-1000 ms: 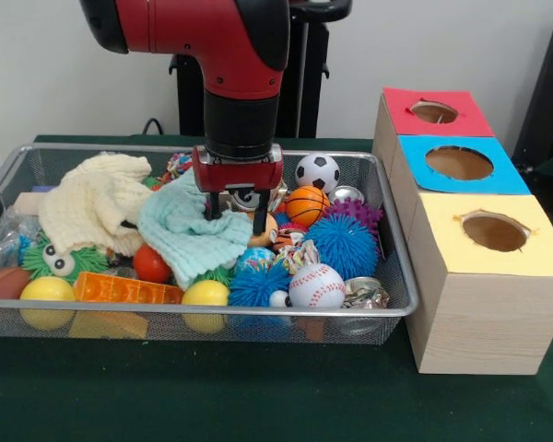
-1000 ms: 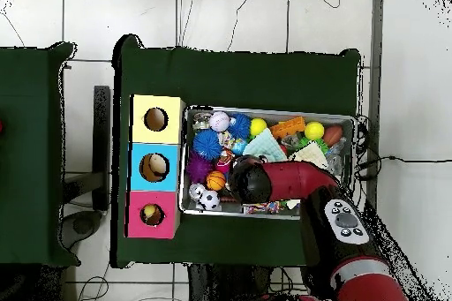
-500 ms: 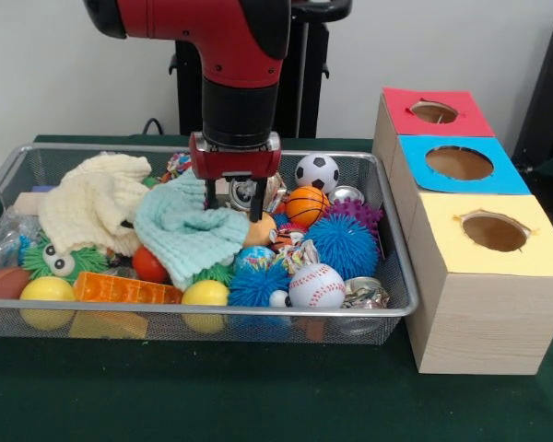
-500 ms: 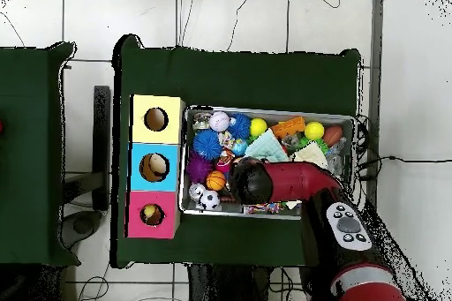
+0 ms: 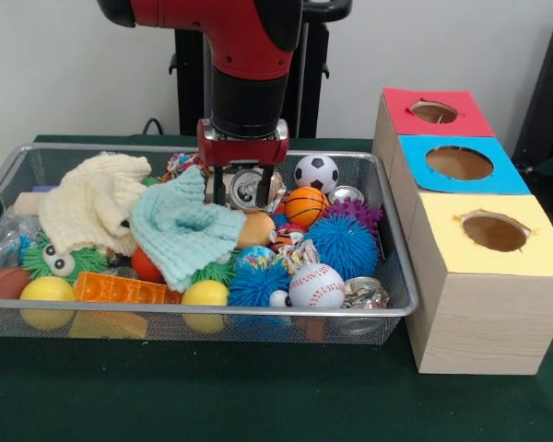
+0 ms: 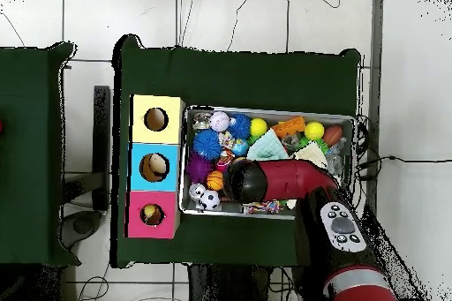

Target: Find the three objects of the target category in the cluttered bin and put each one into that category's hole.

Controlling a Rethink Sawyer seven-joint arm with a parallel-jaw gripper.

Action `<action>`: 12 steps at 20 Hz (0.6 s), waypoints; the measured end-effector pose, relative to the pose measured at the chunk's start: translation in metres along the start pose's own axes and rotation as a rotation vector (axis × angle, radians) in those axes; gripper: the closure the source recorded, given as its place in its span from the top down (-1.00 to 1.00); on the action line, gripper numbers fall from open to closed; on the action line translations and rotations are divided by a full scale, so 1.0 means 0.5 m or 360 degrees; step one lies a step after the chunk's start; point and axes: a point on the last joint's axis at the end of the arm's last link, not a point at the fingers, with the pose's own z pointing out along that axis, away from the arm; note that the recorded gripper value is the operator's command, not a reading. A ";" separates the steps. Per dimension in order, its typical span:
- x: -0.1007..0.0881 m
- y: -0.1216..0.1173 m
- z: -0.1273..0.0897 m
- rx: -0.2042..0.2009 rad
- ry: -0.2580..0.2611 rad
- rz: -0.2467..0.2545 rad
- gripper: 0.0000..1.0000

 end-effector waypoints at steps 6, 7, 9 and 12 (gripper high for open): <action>-0.016 0.028 -0.007 -0.0026 -0.0006 0.0017 1.00; -0.018 0.031 -0.008 -0.0031 -0.0007 0.0023 1.00; -0.021 0.033 -0.009 -0.0041 -0.0008 0.0040 1.00; -0.021 0.032 -0.009 -0.0043 -0.0007 0.0045 1.00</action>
